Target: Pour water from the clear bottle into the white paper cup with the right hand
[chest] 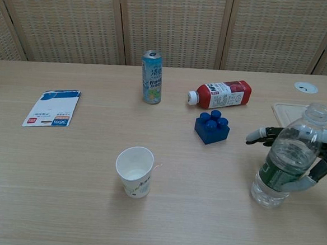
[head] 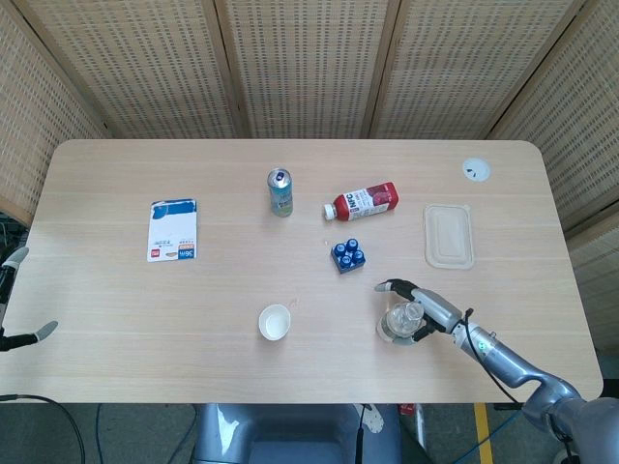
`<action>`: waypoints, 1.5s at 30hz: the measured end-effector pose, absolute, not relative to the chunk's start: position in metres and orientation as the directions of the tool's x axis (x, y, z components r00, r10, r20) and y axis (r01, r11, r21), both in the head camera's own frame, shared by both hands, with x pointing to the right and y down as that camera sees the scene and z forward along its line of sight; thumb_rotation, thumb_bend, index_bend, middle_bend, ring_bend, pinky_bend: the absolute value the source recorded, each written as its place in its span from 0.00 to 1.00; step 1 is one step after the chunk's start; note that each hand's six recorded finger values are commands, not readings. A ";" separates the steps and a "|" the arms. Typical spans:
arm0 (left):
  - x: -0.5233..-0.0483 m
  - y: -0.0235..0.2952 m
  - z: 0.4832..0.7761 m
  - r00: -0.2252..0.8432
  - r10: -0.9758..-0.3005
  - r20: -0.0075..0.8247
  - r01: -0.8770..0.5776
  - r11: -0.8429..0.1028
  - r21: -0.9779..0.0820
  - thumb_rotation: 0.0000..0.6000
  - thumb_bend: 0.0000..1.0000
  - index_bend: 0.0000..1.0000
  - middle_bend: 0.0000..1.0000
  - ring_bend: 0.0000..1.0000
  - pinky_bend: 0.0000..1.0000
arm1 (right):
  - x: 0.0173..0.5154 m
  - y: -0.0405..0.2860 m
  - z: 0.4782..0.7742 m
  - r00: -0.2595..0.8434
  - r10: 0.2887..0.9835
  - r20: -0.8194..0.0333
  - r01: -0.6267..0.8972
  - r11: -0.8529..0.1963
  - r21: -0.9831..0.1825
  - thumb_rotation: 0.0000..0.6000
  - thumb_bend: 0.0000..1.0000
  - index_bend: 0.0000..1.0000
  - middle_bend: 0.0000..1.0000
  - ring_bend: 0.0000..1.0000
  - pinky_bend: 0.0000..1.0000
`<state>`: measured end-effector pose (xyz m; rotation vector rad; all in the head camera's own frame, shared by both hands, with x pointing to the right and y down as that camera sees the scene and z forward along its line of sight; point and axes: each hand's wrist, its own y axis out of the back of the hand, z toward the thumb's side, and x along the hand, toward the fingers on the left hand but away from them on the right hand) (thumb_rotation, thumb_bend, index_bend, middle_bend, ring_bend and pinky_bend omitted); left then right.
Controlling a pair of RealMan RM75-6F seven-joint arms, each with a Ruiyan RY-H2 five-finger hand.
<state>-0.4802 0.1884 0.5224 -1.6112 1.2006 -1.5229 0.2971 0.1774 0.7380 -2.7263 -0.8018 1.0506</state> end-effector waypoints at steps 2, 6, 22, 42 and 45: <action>-0.480 0.189 0.523 -0.074 -0.903 0.424 -0.200 -0.403 -0.893 1.00 0.12 0.00 0.00 0.00 0.00 | 0.296 0.178 0.736 0.631 0.513 -0.582 0.447 -0.853 -0.268 1.00 0.07 0.28 0.28 0.05 0.00; -0.481 0.189 0.523 -0.075 -0.903 0.424 -0.200 -0.403 -0.893 1.00 0.12 0.00 0.00 0.00 0.00 | 0.294 0.181 0.734 0.645 0.507 -0.571 0.448 -0.857 -0.254 1.00 0.18 0.34 0.35 0.13 0.03; -0.480 0.188 0.523 -0.076 -0.902 0.425 -0.202 -0.403 -0.893 1.00 0.12 0.00 0.00 0.00 0.00 | 0.284 0.177 0.731 0.642 0.551 -0.533 0.460 -0.833 -0.307 1.00 0.66 0.56 0.54 0.46 0.57; -0.481 0.187 0.523 -0.072 -0.900 0.431 -0.214 -0.408 -0.888 1.00 0.13 0.00 0.00 0.00 0.00 | 0.258 0.124 0.692 0.643 0.665 -0.379 0.249 -0.650 -0.718 1.00 0.83 0.59 0.57 0.53 0.75; -0.482 0.187 0.524 -0.070 -0.899 0.433 -0.213 -0.411 -0.886 1.00 0.13 0.00 0.00 0.00 0.00 | 0.244 0.116 0.685 0.652 0.662 -0.369 0.178 -0.607 -0.774 1.00 0.83 0.59 0.57 0.54 0.76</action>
